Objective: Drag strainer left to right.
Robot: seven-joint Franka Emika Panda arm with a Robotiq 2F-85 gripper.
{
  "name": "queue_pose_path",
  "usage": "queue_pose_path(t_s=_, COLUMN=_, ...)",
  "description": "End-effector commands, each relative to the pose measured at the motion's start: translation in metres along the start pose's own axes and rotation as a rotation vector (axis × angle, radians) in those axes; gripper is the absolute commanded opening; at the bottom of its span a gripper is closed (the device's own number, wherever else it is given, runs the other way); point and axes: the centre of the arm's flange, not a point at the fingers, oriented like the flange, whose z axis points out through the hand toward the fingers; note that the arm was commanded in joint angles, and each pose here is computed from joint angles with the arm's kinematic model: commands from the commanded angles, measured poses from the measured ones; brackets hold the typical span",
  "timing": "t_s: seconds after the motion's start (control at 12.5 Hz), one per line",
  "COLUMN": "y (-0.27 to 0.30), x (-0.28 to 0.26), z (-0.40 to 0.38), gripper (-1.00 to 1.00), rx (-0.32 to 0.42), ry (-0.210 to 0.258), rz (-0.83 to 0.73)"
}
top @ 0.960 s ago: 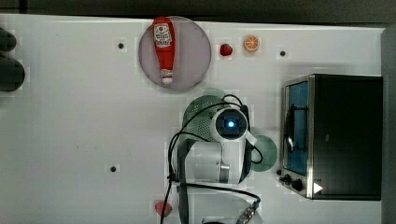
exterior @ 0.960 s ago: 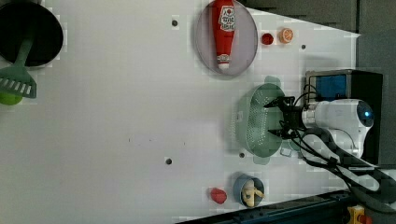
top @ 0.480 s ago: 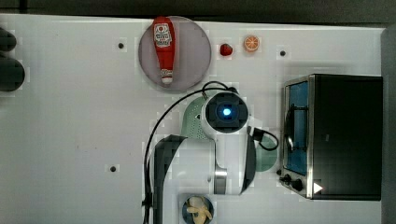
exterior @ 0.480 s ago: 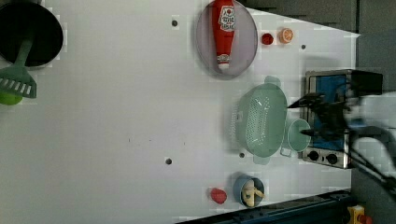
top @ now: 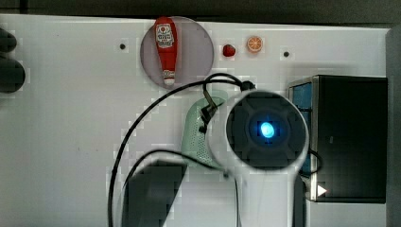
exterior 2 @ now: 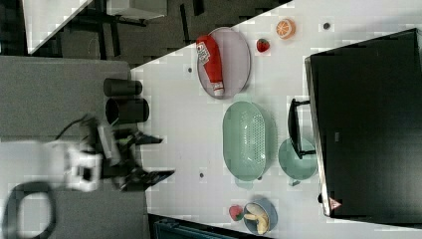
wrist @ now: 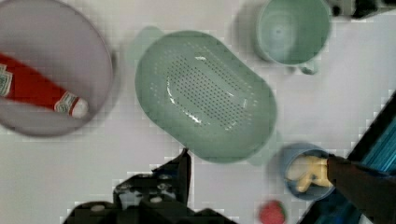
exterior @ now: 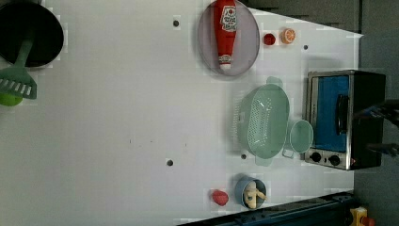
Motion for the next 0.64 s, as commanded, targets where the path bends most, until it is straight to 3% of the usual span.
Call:
queue_pose_path(t_s=0.08, y=0.009, x=-0.007, z=-0.037, gripper=1.00, rx=-0.014, ry=-0.010, rz=-0.133)
queue_pose_path(t_s=0.64, y=0.006, x=-0.005, z=-0.035, gripper=1.00, rx=-0.028, ry=-0.021, rz=-0.135)
